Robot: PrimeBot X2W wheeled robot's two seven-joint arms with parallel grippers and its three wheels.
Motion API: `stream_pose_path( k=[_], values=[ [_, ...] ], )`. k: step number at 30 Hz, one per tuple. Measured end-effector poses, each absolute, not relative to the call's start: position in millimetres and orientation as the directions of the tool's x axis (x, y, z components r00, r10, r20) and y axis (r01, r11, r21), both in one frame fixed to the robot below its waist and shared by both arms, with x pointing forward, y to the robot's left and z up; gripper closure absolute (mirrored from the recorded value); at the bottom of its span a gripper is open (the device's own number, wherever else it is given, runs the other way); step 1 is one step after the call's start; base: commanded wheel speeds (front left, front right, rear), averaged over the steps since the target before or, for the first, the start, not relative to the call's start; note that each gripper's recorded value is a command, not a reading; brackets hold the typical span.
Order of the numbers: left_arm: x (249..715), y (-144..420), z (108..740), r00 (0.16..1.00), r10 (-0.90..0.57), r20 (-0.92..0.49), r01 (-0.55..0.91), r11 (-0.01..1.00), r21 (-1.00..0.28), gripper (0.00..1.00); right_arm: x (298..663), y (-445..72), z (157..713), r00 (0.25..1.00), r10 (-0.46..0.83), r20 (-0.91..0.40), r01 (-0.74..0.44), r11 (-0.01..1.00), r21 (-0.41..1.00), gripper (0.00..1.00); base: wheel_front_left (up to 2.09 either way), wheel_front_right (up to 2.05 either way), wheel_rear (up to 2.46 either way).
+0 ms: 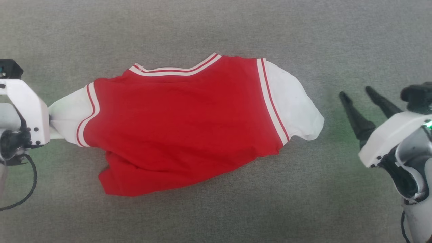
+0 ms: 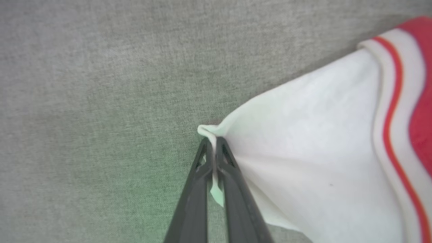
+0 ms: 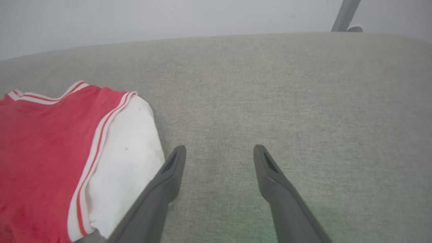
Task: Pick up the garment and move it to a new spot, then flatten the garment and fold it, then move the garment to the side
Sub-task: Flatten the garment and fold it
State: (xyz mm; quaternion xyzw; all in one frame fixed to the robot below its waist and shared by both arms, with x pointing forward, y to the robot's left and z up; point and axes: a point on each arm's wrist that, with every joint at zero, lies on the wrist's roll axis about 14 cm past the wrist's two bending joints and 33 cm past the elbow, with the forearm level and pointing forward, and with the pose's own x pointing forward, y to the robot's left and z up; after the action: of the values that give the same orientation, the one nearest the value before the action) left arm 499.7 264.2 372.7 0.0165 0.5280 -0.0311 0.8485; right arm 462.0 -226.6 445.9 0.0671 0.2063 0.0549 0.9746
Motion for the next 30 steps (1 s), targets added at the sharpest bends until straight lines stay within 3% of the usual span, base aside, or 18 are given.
stream_pose_path(
  k=[11,20,21,22,27,30],
  values=[
    [504.9,264.4,378.6,0.484,-0.045,-0.874,0.063,0.998,-0.017,1.00,463.3,-177.7,427.3,0.762,0.319,-0.564,-0.234,0.947,0.219,0.00,0.00,0.00,0.00],
    [508.7,260.8,377.0,0.513,-0.065,-0.856,0.063,0.997,-0.038,1.00,455.3,-161.6,381.6,0.560,0.344,-0.754,-0.265,0.936,0.230,0.00,0.00,0.00,0.00],
    [508.7,261.6,376.7,0.516,-0.065,-0.854,0.060,0.997,-0.039,1.00,455.2,-159.4,379.1,0.540,0.346,-0.767,-0.274,0.934,0.228,0.60,0.00,0.00,0.00],
    [509.3,261.5,376.9,0.519,-0.066,-0.852,0.058,0.997,-0.042,1.00,456.3,-158.3,377.9,0.531,0.345,-0.774,-0.283,0.933,0.222,1.00,0.00,0.00,0.00],
    [510.7,263.0,380.0,0.541,-0.067,-0.838,0.041,0.998,-0.053,1.00,465.9,-147.9,382.7,0.528,0.365,-0.767,-0.306,0.924,0.229,1.00,0.00,0.00,0.00],
    [513.9,262.2,390.7,0.568,-0.065,-0.821,0.040,0.998,-0.052,1.00,475.2,-146.8,396.4,0.563,0.367,-0.741,-0.314,0.924,0.218,1.00,0.00,0.00,0.00]
  ],
)
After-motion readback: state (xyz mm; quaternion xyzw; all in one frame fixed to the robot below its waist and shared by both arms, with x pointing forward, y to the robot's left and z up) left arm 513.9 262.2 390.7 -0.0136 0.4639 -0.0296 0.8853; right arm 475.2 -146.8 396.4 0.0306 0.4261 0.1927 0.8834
